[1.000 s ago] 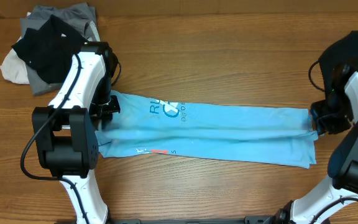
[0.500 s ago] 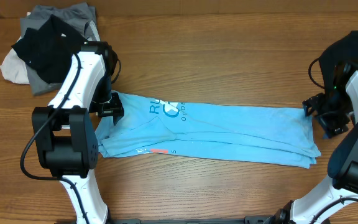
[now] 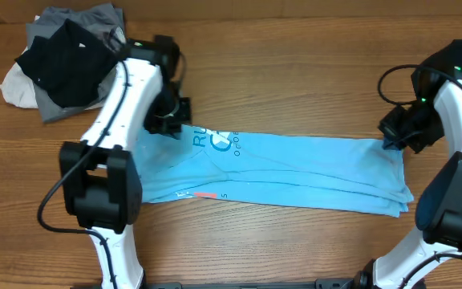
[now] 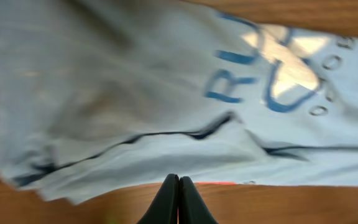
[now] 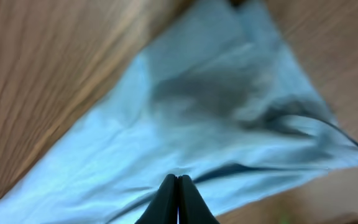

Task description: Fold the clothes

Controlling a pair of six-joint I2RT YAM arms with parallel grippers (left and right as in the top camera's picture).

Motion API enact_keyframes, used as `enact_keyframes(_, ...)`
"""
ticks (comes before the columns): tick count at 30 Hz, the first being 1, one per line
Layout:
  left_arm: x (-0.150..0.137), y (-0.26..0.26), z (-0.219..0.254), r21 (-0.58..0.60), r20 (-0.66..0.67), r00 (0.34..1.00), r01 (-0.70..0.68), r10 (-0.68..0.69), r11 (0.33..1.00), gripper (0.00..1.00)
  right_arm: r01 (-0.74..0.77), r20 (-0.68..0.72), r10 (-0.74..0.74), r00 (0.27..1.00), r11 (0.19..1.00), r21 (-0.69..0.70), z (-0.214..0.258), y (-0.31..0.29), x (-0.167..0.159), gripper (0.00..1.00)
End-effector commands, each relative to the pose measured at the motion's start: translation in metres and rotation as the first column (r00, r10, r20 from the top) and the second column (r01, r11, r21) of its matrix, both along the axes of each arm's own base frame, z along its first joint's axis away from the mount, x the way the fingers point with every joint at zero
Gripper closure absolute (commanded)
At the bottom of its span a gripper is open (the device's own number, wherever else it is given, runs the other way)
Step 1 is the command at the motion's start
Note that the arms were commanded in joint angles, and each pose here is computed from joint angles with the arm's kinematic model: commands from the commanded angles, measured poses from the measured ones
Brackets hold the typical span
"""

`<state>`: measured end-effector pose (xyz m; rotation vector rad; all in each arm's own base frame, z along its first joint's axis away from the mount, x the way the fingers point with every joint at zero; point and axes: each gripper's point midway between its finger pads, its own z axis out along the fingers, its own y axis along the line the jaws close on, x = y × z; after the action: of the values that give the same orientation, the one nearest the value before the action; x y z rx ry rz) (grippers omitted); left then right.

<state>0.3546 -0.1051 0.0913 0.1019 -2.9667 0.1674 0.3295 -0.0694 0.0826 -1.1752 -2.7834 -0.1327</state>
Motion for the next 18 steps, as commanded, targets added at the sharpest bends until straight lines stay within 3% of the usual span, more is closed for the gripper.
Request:
enact_keyframes(1,-0.018,-0.019,-0.015,-0.044,-0.042,0.999,0.023,-0.025,0.999,0.96,-0.07,0.022,0.07,0.997,0.997,0.013,-0.004,0.021,0.001,0.96)
enact_keyframes(9,-0.034,-0.012,-0.057,-0.029,-0.084,0.996,-0.022,0.02,0.999,0.96,-0.035,-0.013,0.036,0.999,0.999,0.016,-0.046,0.03,-0.015,0.96)
enact_keyframes(18,-0.044,0.029,-0.089,0.013,-0.111,0.987,-0.115,0.115,0.993,0.96,0.0,-0.021,0.0,1.0,1.0,0.003,-0.084,0.03,-0.032,0.96)
